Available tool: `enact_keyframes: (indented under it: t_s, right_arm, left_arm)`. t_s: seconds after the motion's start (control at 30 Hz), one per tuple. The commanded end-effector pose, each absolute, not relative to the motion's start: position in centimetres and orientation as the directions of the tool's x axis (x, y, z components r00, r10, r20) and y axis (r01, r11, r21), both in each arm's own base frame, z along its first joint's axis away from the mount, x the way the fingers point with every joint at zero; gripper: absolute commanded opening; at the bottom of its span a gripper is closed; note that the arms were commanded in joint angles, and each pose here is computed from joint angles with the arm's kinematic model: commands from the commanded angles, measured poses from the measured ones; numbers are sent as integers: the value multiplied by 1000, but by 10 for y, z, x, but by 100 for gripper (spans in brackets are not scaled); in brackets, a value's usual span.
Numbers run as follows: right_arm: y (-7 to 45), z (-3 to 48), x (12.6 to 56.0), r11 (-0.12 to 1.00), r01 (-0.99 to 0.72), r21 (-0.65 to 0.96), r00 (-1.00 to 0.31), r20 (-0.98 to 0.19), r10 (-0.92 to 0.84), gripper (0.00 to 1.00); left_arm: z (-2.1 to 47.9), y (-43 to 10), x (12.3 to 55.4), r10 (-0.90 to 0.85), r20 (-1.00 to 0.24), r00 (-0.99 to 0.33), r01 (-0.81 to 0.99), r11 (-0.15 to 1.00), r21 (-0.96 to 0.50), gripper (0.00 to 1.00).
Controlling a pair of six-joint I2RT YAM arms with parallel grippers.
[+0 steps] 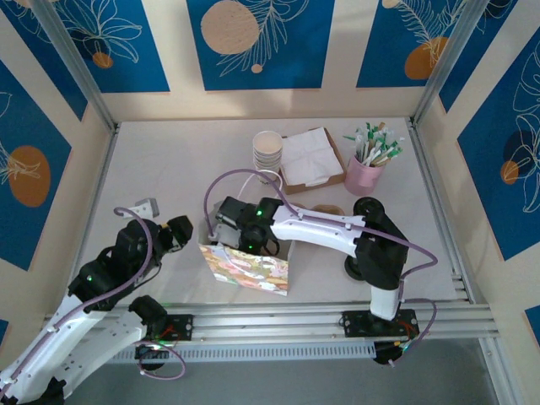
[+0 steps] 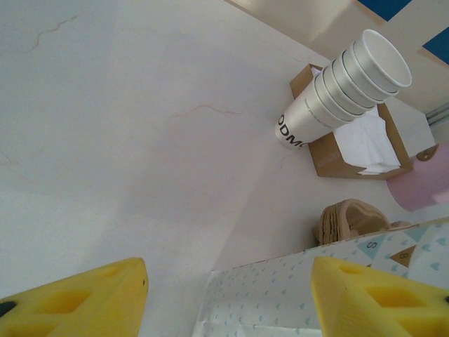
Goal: Pack the takeout coffee
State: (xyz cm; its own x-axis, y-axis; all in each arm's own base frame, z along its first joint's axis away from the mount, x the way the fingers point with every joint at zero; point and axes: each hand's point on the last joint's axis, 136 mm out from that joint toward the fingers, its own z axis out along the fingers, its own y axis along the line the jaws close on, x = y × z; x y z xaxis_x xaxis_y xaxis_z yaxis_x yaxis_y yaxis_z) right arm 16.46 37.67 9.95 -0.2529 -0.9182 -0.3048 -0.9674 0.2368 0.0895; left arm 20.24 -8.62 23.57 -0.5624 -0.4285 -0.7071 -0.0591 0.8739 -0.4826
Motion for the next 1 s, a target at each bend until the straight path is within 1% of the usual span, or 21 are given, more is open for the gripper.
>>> enact_keyframes:
  t_s: [0.0,0.13,0.2,0.37,0.43,0.67,0.77,0.83,0.97]
  right_arm:
    - [361,71,159,266,-959,94,-280,-202,-939,0]
    - [365,87,159,284,-951,121,-306,-261,-915,0]
    - [370,102,163,290,-950,115,-311,-316,-896,0]
    - [379,135,169,302,-946,116,-322,-432,-842,0]
    - [379,140,170,306,-945,112,-323,-454,-830,0]
    - [380,141,173,322,-941,105,-331,-476,-815,0]
    - [385,138,171,314,-941,128,-336,-482,-809,0]
    - [384,129,173,318,-941,121,-336,-460,-822,0]
    - [377,103,177,336,-938,87,-344,-377,-860,0]
  left_arm:
    - [246,-88,204,-437,-711,-551,-41,865,-500,63]
    - [250,-94,202,-428,-708,-561,-7,858,-513,66]
    - [254,-98,201,-412,-711,-570,23,857,-515,69]
    - [263,-102,195,-381,-715,-586,68,857,-511,72]
    - [266,-105,192,-366,-719,-591,95,853,-513,73]
    - [274,-114,186,-334,-720,-608,159,838,-522,77]
    - [278,-121,184,-319,-722,-614,202,821,-534,79]
    - [282,-125,182,-306,-724,-618,227,813,-537,79]
    - [285,-127,179,-276,-727,-629,248,815,-524,79]
